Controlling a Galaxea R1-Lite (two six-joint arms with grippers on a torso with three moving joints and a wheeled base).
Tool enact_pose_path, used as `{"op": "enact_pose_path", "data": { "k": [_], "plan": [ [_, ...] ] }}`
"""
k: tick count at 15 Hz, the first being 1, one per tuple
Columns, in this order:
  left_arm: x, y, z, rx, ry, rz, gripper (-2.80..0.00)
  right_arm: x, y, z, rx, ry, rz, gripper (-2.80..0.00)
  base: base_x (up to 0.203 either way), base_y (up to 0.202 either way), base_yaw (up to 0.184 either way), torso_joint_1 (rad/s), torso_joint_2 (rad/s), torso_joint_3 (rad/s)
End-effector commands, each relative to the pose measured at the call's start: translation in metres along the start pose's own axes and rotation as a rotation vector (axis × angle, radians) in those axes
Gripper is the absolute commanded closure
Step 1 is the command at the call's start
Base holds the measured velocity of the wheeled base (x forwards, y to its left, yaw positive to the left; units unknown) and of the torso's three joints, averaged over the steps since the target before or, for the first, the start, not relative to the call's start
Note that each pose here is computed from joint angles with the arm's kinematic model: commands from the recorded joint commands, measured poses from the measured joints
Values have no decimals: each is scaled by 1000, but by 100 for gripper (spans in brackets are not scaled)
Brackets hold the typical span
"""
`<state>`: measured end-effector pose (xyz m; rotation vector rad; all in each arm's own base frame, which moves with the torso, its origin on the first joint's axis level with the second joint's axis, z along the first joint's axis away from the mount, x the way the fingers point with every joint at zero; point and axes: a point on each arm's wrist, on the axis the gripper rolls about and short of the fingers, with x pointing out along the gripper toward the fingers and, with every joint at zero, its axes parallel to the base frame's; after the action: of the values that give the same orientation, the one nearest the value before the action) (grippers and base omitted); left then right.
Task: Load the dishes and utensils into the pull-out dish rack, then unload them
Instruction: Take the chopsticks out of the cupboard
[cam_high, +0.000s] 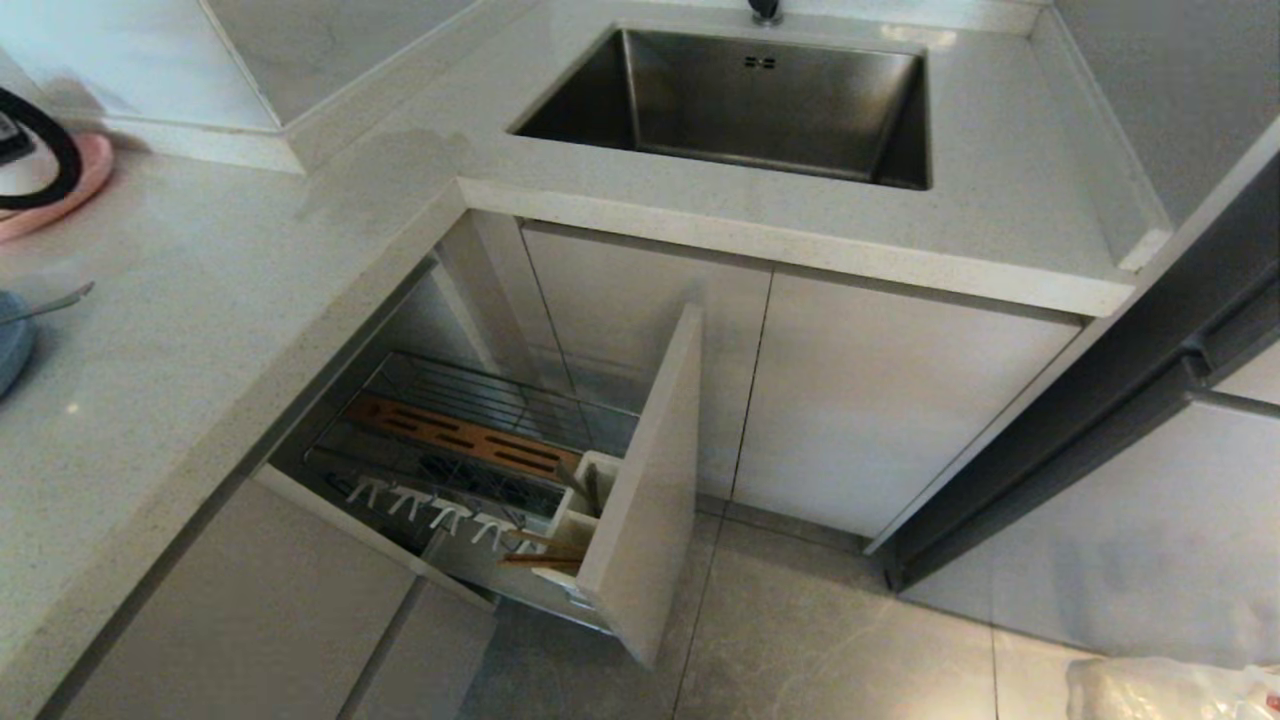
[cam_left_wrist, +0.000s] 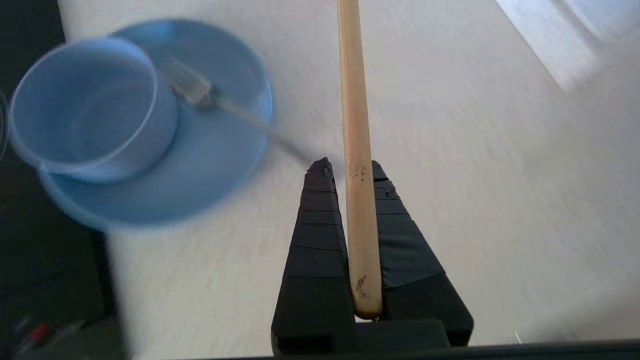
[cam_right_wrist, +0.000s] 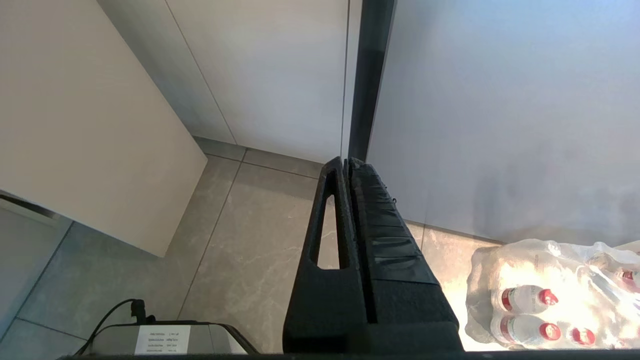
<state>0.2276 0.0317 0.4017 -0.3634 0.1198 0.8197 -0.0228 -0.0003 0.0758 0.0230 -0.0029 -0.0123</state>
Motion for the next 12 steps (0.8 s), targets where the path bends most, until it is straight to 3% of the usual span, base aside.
{"op": "enact_pose_path", "data": {
  "k": [1, 6, 12],
  "plan": [
    [35, -17, -19, 42, 43, 48, 0, 0, 0, 0, 0, 0, 0, 0, 0, 0, 0, 0, 0, 0],
    [85, -44, -51, 81, 77, 81, 0, 0, 0, 0, 0, 0, 0, 0, 0, 0, 0, 0, 0, 0],
    [108, -52, -66, 95, 85, 105, 0, 0, 0, 0, 0, 1, 0, 0, 0, 0, 0, 0, 0, 0]
  ]
}}
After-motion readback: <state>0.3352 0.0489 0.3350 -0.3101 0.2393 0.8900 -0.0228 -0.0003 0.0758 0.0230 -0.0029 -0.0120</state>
